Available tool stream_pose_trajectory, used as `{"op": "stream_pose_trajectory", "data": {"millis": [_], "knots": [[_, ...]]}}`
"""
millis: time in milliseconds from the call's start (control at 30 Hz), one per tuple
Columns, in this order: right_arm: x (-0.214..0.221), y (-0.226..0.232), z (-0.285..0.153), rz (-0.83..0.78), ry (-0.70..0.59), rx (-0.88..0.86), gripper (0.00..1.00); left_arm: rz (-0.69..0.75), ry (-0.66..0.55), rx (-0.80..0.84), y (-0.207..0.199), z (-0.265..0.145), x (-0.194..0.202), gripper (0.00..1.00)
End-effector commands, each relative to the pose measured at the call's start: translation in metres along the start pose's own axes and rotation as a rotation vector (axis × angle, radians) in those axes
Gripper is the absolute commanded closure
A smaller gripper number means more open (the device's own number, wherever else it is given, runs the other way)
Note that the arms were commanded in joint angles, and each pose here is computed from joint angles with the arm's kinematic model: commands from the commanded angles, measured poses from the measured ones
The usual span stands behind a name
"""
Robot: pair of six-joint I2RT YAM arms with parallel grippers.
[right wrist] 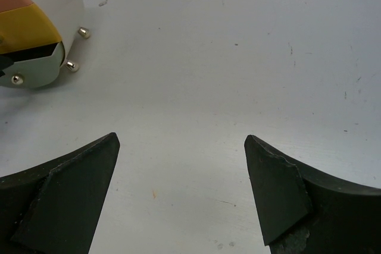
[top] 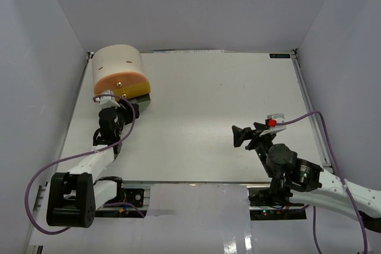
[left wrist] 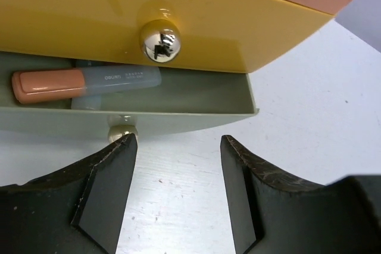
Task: Sort the stationery into containers
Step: Close the drawer in the storage box.
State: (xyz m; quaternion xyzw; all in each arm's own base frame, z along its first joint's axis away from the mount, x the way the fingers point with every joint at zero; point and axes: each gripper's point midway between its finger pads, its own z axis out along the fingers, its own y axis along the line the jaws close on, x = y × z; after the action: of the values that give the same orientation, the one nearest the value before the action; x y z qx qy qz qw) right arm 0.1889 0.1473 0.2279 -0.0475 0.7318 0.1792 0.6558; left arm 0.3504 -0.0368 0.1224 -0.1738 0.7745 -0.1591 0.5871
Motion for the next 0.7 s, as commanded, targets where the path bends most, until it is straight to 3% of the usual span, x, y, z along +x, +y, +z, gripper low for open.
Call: {"op": "stream_pose_trajectory", "data": {"millis": [0,333,667], "knots": [[-0.002,-0.005,0.0,0.009,-0.022,0.016,0.08,-0.007,0.013,0.021,-0.007,-0.011,-0.005,0.32],[0.0,-0.002,0.001,0.003,-0.011,0.011,0.08,0.001,0.036,-0.041,0.006,0.012,0.003,0.32],[0.0,-0.004,0.001,-0.002,-0.013,0.019,0.08,-0.03,-0.051,-0.068,0.01,0.03,-0.01,0.32]]}}
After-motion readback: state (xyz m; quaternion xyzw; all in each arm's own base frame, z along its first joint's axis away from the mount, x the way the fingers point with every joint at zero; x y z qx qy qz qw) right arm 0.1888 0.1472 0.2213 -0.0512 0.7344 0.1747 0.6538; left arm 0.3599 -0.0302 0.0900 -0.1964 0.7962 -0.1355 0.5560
